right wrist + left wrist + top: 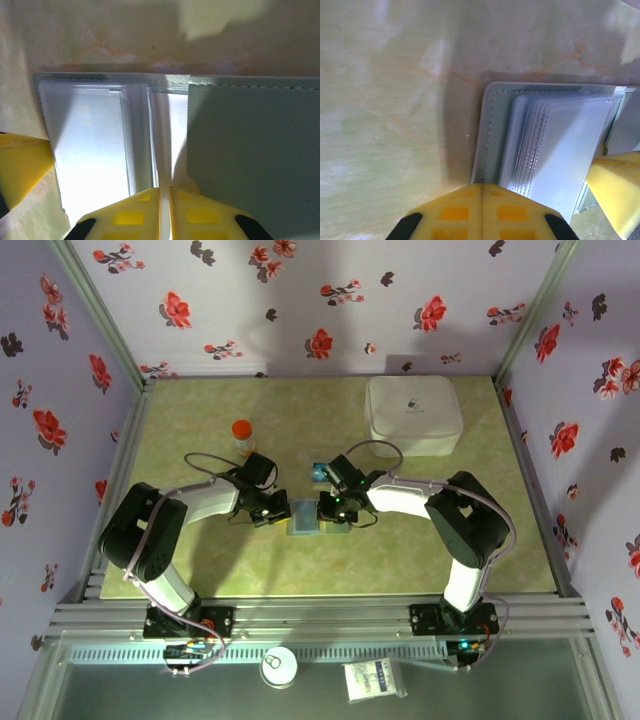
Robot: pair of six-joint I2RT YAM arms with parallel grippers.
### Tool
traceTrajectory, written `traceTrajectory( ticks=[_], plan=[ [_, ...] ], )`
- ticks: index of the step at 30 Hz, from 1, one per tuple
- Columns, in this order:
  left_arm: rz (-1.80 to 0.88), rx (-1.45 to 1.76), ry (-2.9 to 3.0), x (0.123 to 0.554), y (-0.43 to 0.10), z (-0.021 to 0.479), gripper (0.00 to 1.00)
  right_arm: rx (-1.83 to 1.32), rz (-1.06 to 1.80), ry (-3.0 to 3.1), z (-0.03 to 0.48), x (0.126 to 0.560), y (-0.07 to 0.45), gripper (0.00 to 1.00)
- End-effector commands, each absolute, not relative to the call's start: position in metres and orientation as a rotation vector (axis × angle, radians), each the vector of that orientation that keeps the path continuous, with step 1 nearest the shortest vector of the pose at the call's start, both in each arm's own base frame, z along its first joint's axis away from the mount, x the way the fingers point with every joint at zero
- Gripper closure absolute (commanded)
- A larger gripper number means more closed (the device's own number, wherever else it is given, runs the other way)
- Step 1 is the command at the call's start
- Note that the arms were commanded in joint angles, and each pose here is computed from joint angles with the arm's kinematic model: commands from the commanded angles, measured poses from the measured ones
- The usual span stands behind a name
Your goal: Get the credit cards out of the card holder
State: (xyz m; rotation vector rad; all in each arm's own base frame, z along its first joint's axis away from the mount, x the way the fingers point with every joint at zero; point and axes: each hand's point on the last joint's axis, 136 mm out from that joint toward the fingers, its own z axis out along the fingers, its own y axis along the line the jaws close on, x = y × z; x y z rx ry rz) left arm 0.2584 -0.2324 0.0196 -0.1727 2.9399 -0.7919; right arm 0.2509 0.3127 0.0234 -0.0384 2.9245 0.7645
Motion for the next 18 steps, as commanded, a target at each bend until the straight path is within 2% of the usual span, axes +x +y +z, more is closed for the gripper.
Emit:
traceTrajectory(
  ticks=[1,12,18],
  plan=[
    [-0.752,-0.145,2.965,0.256,-0.23,0.016,0.98,-0.06,0.71,2.908,0.031,0.251,0.306,0.86],
    [-0.751,-0.145,2.964,0.256,-0.23,0.015,0.98,-0.074,1.038,2.816,0.054,0.252,0.346,0.84],
    [-0.752,-0.144,2.964,0.256,-0.23,0.015,0.98,-0.063,1.022,2.86,0.04,0.249,0.346,0.8]
  ],
)
